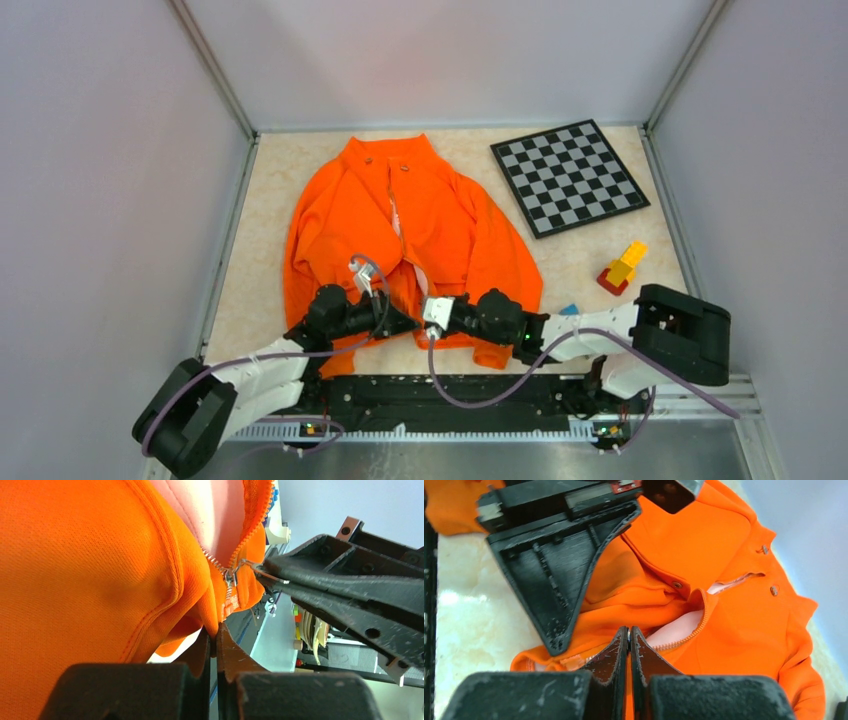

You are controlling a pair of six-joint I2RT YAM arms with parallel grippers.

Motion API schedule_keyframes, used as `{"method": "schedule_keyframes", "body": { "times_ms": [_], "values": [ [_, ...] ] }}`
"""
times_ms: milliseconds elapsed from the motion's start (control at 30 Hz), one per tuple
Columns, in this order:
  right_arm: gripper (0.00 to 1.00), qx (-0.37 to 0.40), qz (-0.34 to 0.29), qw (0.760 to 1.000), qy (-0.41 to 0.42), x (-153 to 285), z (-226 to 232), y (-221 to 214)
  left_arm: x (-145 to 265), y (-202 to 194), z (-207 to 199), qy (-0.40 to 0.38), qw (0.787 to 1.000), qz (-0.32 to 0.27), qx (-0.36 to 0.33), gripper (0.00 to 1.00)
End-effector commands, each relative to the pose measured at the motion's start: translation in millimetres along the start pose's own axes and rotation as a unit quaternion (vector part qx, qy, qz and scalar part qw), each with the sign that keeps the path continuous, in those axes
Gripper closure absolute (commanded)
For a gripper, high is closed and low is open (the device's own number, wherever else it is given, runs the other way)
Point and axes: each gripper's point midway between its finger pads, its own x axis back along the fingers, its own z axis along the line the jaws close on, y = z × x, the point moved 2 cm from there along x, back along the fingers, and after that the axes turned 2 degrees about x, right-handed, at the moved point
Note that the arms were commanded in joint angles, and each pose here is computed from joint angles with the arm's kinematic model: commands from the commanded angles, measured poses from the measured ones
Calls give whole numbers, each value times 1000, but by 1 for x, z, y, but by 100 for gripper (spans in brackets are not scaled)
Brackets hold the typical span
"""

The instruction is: Zip up the jacket

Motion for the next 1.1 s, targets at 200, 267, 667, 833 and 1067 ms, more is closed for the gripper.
{"method": "schedule_keyframes", "body": {
  "times_ms": [200,267,667,833,1067],
  "values": [
    [100,-85,19,991,-100,-30,-52,10,4,-13,5,11,999,30,6,100],
    [100,-79,32,987,-139,-35,-65,8,5,-14,3,8,999,31,6,100],
    [100,-81,30,975,-203,-86,-131,22,19,-11,-10,17,1000,20,-6,100],
    [100,-84,30,967,-237,-109,-164,9,28,-8,-17,39,999,16,-14,100],
    [100,-94,18,957,-274,-141,-215,-8,32,-16,-12,55,998,34,3,100]
  ]
}}
